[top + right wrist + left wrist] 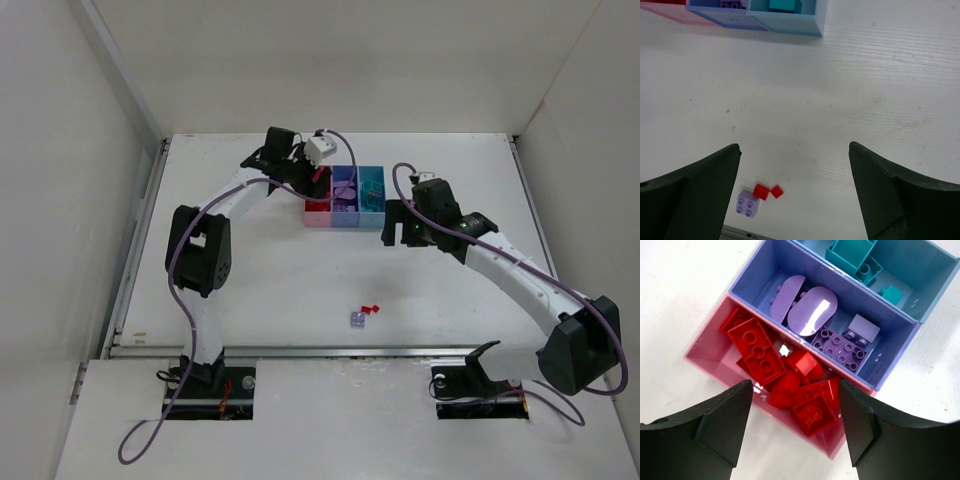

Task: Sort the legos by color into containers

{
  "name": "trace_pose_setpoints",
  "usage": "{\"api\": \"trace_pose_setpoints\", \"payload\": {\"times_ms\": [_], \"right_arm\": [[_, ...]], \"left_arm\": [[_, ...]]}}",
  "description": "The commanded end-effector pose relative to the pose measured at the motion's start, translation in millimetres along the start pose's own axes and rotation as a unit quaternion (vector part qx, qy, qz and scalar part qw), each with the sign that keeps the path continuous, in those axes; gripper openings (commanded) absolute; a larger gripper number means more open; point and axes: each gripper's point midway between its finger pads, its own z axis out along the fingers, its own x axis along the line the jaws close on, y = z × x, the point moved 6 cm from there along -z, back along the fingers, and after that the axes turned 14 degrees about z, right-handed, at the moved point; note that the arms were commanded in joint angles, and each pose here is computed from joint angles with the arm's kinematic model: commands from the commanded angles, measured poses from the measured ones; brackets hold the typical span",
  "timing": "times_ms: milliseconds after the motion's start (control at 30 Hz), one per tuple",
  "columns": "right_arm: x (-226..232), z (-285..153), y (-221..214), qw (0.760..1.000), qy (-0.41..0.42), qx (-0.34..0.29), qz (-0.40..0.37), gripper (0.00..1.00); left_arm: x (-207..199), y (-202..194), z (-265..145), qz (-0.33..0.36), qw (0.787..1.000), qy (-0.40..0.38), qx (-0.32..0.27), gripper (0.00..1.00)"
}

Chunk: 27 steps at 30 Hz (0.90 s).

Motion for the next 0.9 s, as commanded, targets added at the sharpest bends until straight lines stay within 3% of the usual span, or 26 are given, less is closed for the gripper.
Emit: {"api": "trace_pose_setpoints", "payload": {"times_ms": [0, 100, 167, 200, 233, 300, 333, 367, 433, 467, 533, 633, 733, 800, 867], "right_arm": [[2.2, -13.5, 11.7, 1.0, 0.006, -0.019, -0.004, 0.94], [-1.5, -19.5, -4.5, 1.0, -0.002, -0.004, -0.012, 0.94], [-1.3, -18.8, -21.7, 1.0, -0.005, 0.015, -0.022, 0.94], [-3.2, -18.0, -34.6, 0.999, -0.003, 0.03, -0.023, 0.93], [-2.8, -16.6, -41.9, 0.999, -0.004, 0.038, -0.017, 0.91], [-0.9, -11.9, -64.2, 0.997, 0.003, 0.078, -0.014, 0.87], [2.7, -8.2, -72.0, 0.996, 0.007, 0.091, 0.001, 0.82], [10.8, -8.4, -79.4, 0.995, 0.022, 0.096, 0.001, 0.76], [19.8, -7.2, -93.7, 0.993, 0.035, 0.111, 0.005, 0.65], [24.9, -9.2, -98.7, 0.992, 0.039, 0.116, 0.012, 0.65], [35.9, -10.8, -112.6, 0.993, 0.042, 0.112, -0.017, 0.65], [44.9, -11.1, -135.2, 0.988, 0.048, 0.141, -0.051, 0.65], [50.5, -13.4, -150.9, 0.983, 0.048, 0.171, -0.036, 0.73], [53.3, -16.1, -161.5, 0.982, 0.03, 0.188, 0.004, 0.89], [57.4, -15.9, -165.3, 0.982, 0.014, 0.185, 0.033, 0.96]], "left_arm": [[5.4, 35.1, -50.8, 0.027, 0.999, 0.035, -0.031, 0.65], [-6.9, 37.4, -85.9, 0.065, 0.996, 0.052, -0.014, 0.65], [-34.7, 3.0, -96.7, 0.082, 0.995, 0.04, 0.034, 0.65], [-45.0, 8.9, -123.0, 0.109, 0.992, 0.057, 0.024, 0.65], [-71.8, -25.1, -123.4, 0.119, 0.991, 0.032, 0.055, 0.65], [-100.7, -43.0, -138.8, 0.12, 0.99, 0.026, 0.062, 0.65], [-112.1, -33.9, -157.0, 0.132, 0.99, 0.049, 0.031, 0.65], [-137.9, -57.3, -154.0, 0.097, 0.994, 0.03, 0.04, 0.68], [-159.2, -63.8, -160.3, 0.074, 0.997, 0.032, 0.017, 0.71], [-165.2, -54.3, -170.8, 0.081, 0.995, 0.055, -0.023, 0.73], [-185.9, -74.2, -169.5, 0.046, 0.997, 0.052, -0.032, 0.75], [-194.0, -78.8, -178.9, 0.06, 0.992, 0.091, -0.065, 0.81], [-189.1, -69.4, -189.6, 0.069, 0.984, 0.133, -0.099, 0.84], [-186.0, -66.8, -191.1, 0.068, 0.981, 0.148, -0.109, 0.84], [-181.7, -66.7, -192.5, 0.062, 0.978, 0.167, -0.106, 0.85]]}}
